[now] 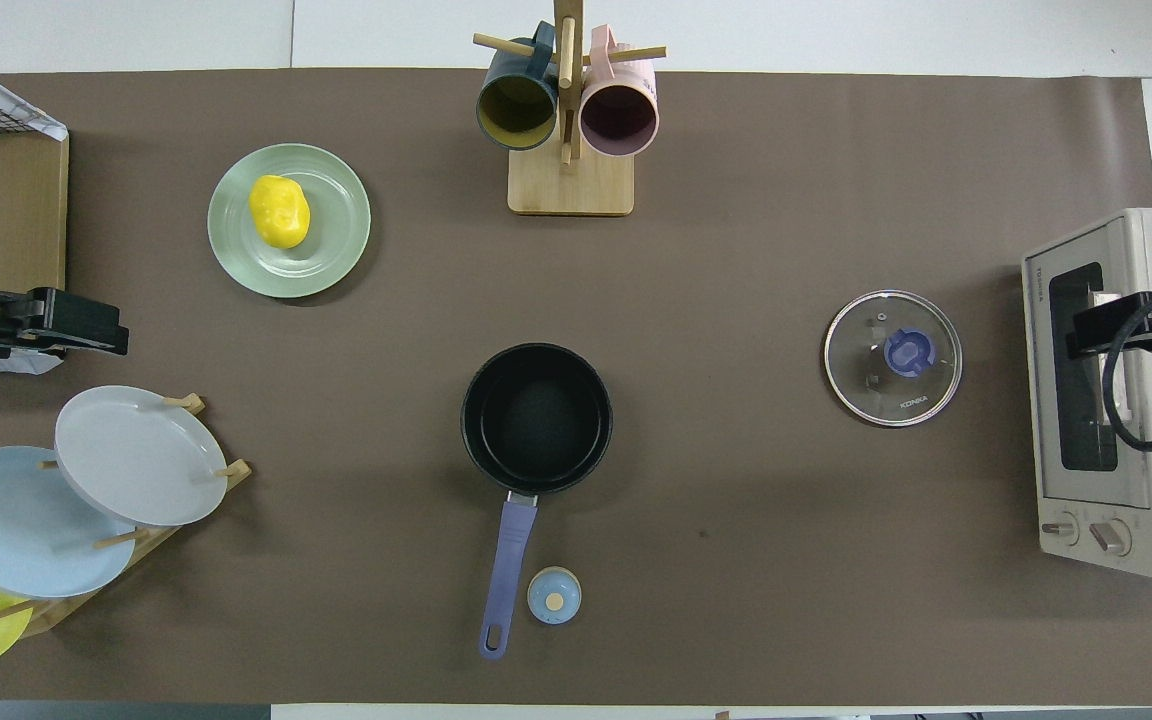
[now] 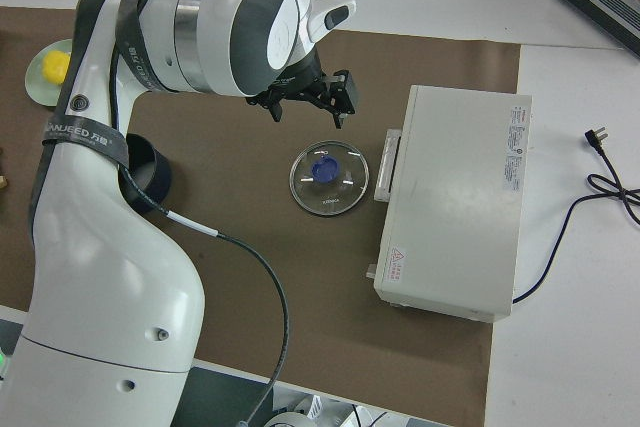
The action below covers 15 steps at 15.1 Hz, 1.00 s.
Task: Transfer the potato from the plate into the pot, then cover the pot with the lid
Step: 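Reach the left gripper down to the yellow potato on the plate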
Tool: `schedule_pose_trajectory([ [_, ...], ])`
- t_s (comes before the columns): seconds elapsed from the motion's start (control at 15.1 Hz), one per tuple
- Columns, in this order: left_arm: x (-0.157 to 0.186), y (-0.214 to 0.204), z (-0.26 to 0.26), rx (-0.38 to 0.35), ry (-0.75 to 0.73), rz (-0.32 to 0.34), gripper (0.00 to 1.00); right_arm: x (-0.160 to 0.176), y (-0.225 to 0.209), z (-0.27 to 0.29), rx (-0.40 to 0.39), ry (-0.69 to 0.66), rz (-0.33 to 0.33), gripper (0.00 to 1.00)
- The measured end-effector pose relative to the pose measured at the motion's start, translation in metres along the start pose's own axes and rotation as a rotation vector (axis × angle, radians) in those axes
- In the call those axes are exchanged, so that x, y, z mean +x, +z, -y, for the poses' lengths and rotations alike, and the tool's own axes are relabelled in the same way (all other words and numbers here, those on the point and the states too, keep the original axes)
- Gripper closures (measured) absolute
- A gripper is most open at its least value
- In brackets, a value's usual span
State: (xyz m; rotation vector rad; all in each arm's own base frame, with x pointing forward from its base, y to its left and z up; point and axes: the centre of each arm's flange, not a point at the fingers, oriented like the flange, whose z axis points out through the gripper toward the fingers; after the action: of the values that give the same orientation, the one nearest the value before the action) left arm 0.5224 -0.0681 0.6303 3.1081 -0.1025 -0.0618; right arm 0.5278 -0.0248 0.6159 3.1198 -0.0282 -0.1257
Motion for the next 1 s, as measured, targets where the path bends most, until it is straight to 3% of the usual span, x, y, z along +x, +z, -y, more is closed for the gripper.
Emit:
schedule_pose_trajectory([
  [0.66, 0.005, 0.000, 0.001, -0.001, 0.016, -0.022, 0.00, 0.000, 0.000, 0.000, 0.000, 0.000, 0.000, 0.00],
  [1.0, 0.051, 0.060, -0.003, -0.014, 0.017, 0.008, 0.00, 0.000, 0.000, 0.005, -0.001, -0.010, 0.000, 0.00],
])
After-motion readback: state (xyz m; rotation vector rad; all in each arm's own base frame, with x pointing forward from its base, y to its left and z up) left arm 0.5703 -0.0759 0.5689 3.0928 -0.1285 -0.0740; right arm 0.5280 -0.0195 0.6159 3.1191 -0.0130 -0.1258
